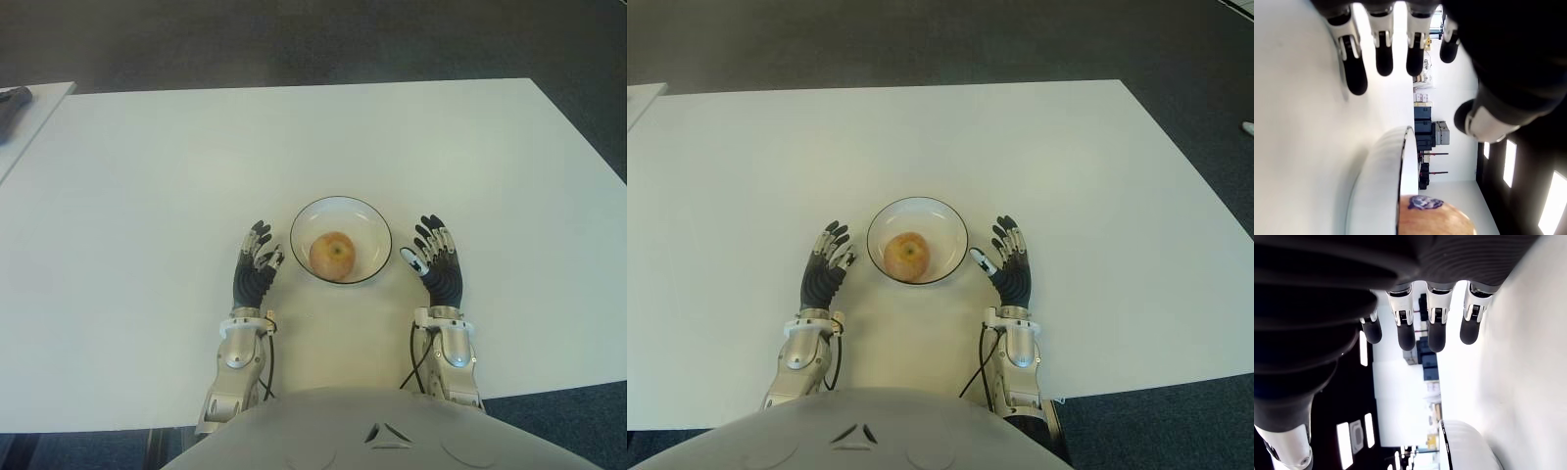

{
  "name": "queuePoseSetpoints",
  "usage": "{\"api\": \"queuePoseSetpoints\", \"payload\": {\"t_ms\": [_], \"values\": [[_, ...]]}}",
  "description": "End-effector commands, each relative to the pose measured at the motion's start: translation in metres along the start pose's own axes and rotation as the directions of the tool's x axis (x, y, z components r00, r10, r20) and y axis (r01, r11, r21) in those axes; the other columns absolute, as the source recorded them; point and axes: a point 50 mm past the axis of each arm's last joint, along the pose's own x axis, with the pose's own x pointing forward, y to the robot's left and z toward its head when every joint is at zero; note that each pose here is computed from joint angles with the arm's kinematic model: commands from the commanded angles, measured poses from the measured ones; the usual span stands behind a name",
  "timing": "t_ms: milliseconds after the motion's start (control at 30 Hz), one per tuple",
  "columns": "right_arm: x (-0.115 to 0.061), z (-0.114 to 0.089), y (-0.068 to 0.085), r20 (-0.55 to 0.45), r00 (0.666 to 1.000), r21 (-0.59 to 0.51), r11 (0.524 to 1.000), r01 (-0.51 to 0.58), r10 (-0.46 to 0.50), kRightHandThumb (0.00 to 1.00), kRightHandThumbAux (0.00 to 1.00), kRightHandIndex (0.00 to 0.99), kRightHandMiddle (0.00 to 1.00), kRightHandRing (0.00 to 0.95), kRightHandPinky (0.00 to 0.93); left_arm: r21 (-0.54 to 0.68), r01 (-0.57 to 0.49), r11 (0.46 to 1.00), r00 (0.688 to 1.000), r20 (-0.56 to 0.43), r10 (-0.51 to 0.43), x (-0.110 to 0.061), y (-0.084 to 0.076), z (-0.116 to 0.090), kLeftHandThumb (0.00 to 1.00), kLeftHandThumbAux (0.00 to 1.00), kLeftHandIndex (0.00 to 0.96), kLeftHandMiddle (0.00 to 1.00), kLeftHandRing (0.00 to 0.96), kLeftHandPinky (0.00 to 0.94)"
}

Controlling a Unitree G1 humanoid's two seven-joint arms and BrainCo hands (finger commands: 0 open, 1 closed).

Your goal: Put the apples into the plate.

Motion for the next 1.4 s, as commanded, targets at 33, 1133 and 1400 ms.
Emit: {"api": "queuePoseSetpoints", "payload": {"t_ms": [33, 1133, 1400], "values": [[-0.029, -0.034, -0.009, -0.208, 0.977, 0.000, 0.999, 0.051, -0.050, 0.254, 0.665, 0.103, 0.132, 0.107, 0.134, -0.015, 0.038, 0.999, 0.988, -0.151, -0.040, -0.015, -0.002, -0.023, 0.057, 0.673, 0.117, 0.160, 0.163, 0.201], [-0.026, -0.031, -0.007, -0.195, 0.979, 0.007, 0.998, 0.059, -0.056, 0.260, 0.675, 0.114, 0.135, 0.100, 0.118, -0.114, 0.085, 0.990, 0.983, -0.150, -0.102, -0.017, 0.010, -0.035, 0.137, 0.696, 0.116, 0.131, 0.127, 0.149], [-0.026, -0.029, -0.007, -0.182, 0.982, 0.006, 0.999, 0.051, -0.049, 0.254, 0.663, 0.108, 0.124, 0.088, 0.101, -0.094, 0.060, 0.994, 0.984, -0.160, -0.075, -0.016, 0.011, -0.036, 0.127, 0.690, 0.096, 0.092, 0.080, 0.081]]}}
